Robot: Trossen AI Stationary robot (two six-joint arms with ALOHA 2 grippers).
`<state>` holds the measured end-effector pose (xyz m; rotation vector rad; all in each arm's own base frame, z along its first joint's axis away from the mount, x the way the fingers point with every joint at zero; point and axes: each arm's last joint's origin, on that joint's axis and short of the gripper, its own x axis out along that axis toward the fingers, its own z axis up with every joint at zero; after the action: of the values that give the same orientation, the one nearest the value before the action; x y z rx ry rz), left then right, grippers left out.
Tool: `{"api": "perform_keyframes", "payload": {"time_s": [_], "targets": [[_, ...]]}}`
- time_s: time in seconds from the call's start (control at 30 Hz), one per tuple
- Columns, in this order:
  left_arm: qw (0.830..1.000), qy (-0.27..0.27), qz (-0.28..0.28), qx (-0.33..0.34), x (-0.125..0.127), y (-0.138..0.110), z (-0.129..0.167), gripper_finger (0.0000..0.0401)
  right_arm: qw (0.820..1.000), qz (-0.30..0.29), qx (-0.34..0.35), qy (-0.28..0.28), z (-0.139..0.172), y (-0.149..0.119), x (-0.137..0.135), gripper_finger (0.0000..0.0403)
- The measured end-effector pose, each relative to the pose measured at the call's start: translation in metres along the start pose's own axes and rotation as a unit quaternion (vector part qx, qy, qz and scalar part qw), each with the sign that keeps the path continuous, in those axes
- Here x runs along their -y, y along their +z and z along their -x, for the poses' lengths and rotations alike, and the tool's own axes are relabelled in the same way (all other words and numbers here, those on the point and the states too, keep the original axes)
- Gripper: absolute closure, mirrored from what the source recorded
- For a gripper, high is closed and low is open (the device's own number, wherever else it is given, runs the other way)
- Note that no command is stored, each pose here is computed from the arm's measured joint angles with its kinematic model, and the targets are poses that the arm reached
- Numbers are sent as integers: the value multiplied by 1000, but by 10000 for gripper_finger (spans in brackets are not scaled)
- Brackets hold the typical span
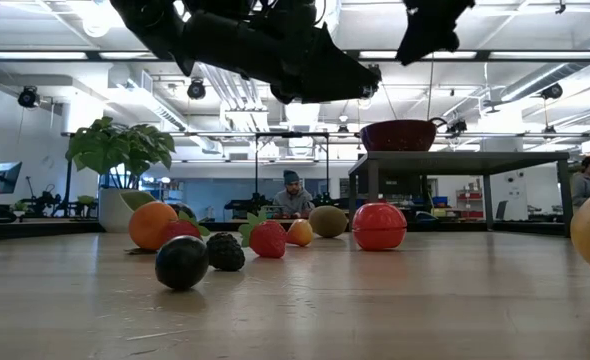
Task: Pick & Place Fruit
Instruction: Put the peach into the violet strainer bowl on the shelf
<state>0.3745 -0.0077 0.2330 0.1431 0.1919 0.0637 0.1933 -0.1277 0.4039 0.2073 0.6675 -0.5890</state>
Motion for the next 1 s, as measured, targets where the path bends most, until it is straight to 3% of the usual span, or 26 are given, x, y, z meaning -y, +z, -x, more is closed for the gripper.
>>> {"api": "perform_keyframes", "payload": {"time_s": [0.2,0.4,0.57,0.73,1.0], "targets": [[1000,-1,-1,-6,0,-1,0,73,997,21,-8,70,12,-32,-40,272],[999,-5,-6,-41,0,-8,0,73,997,35,-29,59,11,-83,-67,267],[993,-16,-42,-106,2,-21,2,73,994,38,1,98,3,-120,-89,253],[977,-34,-61,-201,4,-39,8,73,992,46,29,115,-10,-150,-106,248],[942,-43,-42,-329,3,-59,21,73,992,48,68,99,-33,-178,-116,275]]}}
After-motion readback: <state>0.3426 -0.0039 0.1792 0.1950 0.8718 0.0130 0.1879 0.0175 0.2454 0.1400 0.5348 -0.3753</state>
